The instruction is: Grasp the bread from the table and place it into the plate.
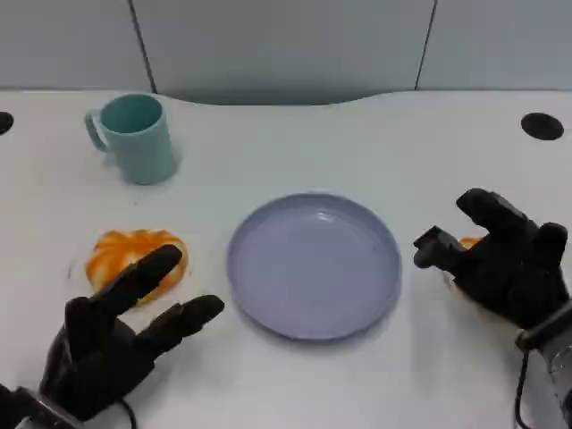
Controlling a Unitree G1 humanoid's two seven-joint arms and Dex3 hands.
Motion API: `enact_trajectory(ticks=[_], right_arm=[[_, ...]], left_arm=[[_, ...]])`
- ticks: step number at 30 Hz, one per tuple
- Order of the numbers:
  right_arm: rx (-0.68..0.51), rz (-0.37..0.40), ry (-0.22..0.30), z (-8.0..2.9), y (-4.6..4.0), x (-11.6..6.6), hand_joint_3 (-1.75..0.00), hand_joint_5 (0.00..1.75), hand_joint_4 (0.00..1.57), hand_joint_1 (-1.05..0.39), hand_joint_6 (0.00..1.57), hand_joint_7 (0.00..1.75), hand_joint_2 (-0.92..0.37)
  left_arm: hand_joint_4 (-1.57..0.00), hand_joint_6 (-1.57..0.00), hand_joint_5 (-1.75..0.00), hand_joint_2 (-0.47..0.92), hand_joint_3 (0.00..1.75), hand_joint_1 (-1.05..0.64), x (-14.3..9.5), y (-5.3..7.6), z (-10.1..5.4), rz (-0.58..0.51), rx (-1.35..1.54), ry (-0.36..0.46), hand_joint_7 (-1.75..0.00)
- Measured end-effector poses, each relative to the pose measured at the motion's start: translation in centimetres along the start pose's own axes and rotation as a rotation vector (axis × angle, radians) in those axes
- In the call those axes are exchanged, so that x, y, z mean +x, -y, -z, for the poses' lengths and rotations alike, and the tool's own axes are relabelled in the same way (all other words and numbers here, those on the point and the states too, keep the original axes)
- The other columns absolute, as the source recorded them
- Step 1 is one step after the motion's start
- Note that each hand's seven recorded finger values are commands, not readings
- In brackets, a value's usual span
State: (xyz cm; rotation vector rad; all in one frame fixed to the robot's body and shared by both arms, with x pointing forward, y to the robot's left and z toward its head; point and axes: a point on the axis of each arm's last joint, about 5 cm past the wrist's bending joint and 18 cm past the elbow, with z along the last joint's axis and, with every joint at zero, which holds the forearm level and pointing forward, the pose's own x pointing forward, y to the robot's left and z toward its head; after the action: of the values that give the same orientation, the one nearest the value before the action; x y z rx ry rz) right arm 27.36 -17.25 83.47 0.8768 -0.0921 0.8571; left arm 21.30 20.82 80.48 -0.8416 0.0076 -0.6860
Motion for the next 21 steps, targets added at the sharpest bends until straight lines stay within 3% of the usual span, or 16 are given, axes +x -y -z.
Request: enact_trajectory(ticks=[17, 21], right_arm=[[-0.015, 0.008, 0.008, -0.02, -0.02, 0.03, -0.05, 0.89, 0.82, -0.49, 1.09, 0.00, -0.92], [-0.007, 0.008, 0.000, 0.08, -0.02, 0.03, -0.05, 0.88, 0.83, -0.49, 1.10, 0.01, -0.92]], left_arm=[[-0.70, -0.72, -0.42, 0.92, 0.49, -0.99, 0.01, 0.01, -0.02, 0.001, 0.001, 0.000, 0.00], [-0.71, -0.71, -0.40, 0.92, 0.43, -0.93, 0.13, 0.27, -0.65, -0.028, 0.139, 0.037, 0.00]])
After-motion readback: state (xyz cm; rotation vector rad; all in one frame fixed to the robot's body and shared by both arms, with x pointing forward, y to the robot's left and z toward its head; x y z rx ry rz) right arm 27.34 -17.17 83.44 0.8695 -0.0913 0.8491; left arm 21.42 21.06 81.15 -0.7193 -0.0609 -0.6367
